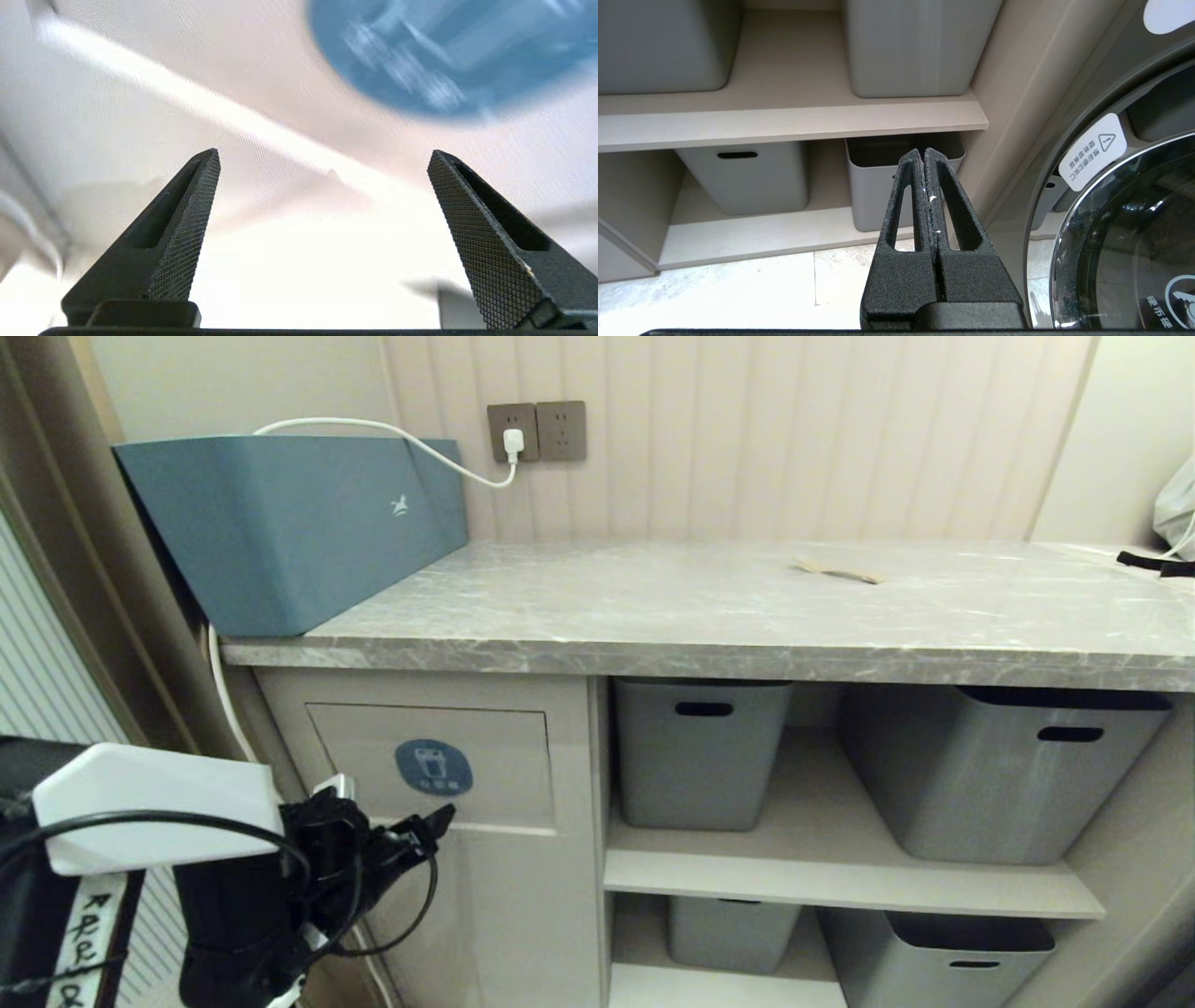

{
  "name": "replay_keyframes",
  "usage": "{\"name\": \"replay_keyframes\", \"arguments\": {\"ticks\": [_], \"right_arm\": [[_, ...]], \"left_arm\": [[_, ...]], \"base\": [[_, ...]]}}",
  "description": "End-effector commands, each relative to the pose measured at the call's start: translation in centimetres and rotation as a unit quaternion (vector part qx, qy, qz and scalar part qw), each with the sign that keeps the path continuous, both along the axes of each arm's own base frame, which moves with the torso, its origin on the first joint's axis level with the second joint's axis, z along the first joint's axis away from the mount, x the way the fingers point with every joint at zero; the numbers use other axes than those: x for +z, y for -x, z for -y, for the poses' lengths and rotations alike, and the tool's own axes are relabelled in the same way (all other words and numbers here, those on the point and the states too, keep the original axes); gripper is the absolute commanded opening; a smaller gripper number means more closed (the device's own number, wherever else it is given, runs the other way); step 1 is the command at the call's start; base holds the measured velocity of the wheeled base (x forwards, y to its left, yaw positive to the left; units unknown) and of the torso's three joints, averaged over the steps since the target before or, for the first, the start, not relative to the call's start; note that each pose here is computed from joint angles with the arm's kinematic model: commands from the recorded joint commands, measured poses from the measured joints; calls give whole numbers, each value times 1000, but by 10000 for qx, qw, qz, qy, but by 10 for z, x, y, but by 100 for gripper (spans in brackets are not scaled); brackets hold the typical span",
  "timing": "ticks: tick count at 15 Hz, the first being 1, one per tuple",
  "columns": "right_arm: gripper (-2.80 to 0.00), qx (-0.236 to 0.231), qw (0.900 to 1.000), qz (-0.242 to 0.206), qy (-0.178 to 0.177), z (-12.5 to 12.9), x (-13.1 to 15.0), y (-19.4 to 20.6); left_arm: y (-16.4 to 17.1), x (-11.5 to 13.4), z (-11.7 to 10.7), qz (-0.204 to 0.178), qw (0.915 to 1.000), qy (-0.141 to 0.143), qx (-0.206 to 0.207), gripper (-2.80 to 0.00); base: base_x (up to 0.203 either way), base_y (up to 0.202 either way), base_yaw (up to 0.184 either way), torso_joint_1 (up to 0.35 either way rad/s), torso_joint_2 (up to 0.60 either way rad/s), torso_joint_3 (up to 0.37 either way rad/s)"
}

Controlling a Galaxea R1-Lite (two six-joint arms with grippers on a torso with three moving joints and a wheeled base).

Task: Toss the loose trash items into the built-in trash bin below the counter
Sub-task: Put the garbage in the trash can, then pick up the garbage

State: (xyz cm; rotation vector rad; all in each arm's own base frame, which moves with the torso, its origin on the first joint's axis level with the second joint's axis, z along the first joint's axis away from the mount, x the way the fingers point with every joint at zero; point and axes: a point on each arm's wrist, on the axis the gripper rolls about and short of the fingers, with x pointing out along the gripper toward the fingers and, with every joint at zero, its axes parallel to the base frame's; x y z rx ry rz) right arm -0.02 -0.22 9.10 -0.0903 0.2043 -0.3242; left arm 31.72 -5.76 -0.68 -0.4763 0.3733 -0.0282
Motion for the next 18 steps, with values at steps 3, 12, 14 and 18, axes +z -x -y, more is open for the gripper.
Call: {"name": "replay_keyframes", "arguments": {"ticks": [3, 12, 14, 18], "right_arm": [[-280, 197, 9998, -31, -3, -1, -1, -1], [-280, 577, 9976, -347, -176, -3, -11, 0], [-280, 572, 9970, -455, -254, -3, -13, 1], [-280, 710, 9959, -548, 86, -3, -13, 1]], "left_arm": [[34, 35, -1, 150, 9998, 62, -71, -280], [141, 130, -10, 1656, 9859, -218, -84, -280], [164, 155, -18, 2359, 9714, -190, 198, -280], [189, 171, -21, 2844, 9574, -80, -485, -280]], "base": [[0, 0, 0, 0, 0, 0], [0, 0, 0, 0, 0, 0], [0, 0, 0, 0, 0, 0], [0, 0, 0, 0, 0, 0]]}}
